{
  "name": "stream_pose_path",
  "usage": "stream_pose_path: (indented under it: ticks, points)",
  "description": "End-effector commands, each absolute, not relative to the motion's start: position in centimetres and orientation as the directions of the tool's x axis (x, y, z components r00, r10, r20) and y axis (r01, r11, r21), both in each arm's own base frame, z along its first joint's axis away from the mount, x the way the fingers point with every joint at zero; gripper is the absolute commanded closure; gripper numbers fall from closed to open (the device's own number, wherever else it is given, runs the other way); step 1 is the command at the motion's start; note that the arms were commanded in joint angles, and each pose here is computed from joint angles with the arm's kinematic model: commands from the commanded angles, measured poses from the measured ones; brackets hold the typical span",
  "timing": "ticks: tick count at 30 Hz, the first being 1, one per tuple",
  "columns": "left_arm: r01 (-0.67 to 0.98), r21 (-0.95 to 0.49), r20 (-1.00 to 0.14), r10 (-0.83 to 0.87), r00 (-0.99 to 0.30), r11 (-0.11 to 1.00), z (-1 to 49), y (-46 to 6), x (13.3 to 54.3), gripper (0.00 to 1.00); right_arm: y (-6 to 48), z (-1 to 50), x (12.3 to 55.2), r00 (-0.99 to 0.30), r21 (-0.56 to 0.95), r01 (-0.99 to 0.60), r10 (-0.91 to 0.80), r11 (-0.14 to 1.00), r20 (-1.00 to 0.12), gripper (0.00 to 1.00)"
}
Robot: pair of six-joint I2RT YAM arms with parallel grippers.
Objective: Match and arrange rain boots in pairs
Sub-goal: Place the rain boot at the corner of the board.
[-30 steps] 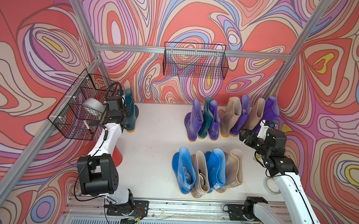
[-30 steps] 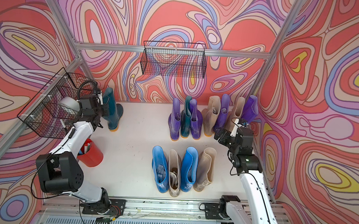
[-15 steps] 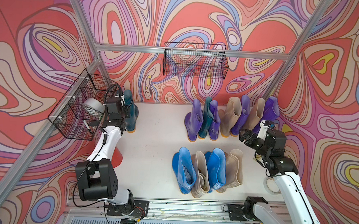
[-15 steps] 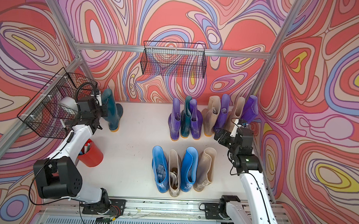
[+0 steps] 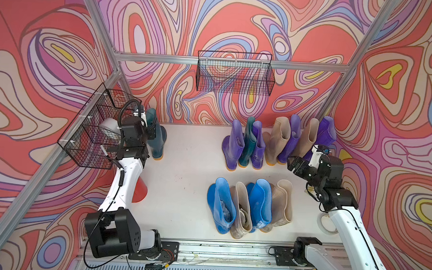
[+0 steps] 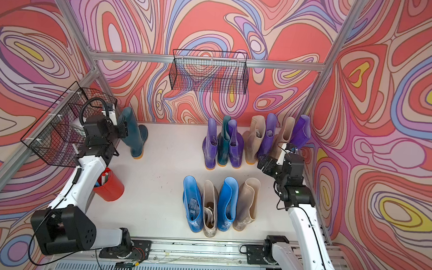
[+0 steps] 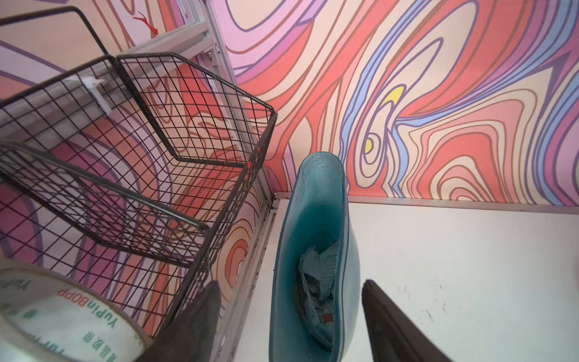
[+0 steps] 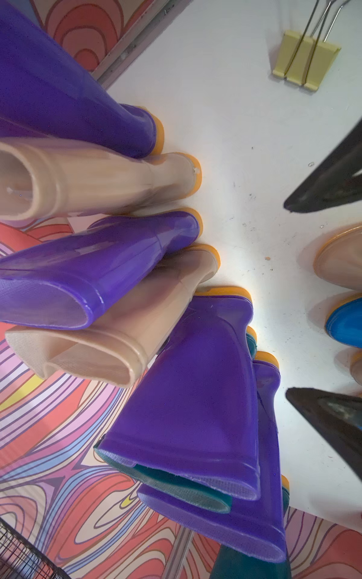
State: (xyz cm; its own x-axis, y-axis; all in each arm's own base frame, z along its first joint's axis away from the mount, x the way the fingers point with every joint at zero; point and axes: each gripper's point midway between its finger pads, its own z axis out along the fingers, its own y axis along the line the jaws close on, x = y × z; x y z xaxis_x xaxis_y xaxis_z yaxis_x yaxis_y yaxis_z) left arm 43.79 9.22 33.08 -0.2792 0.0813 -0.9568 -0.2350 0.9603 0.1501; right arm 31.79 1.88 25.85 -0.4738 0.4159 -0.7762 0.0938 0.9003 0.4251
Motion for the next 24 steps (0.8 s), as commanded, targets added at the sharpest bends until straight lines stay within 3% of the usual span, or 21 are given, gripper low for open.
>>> stream_pose_path:
  ticks: [1,9,16,24]
  points:
    - [-0.215,0.116,-0.964,0.057,-0.260,0.970,34.1,8.7,42.6,0.25,2.1,26.1,32.1,-0.467,0.418,0.073,0.402,0.905,-0.788,0.12]
    - [-0.170,0.041,-0.968,-0.004,-0.253,0.985,36.4,7.2,40.8,0.23,2.9,26.8,32.4,-0.485,0.430,0.034,0.391,0.902,-0.782,0.12]
    - [-0.050,-0.166,-0.944,-0.174,-0.281,0.985,37.2,3.1,38.5,0.24,5.6,30.2,32.9,-0.519,0.448,-0.075,0.349,0.891,-0.780,0.20]
    - [0.101,-0.289,-0.899,-0.234,-0.371,0.952,36.8,-4.1,36.5,0.26,10.4,34.1,36.0,-0.544,0.411,-0.181,0.257,0.894,-0.799,0.25]
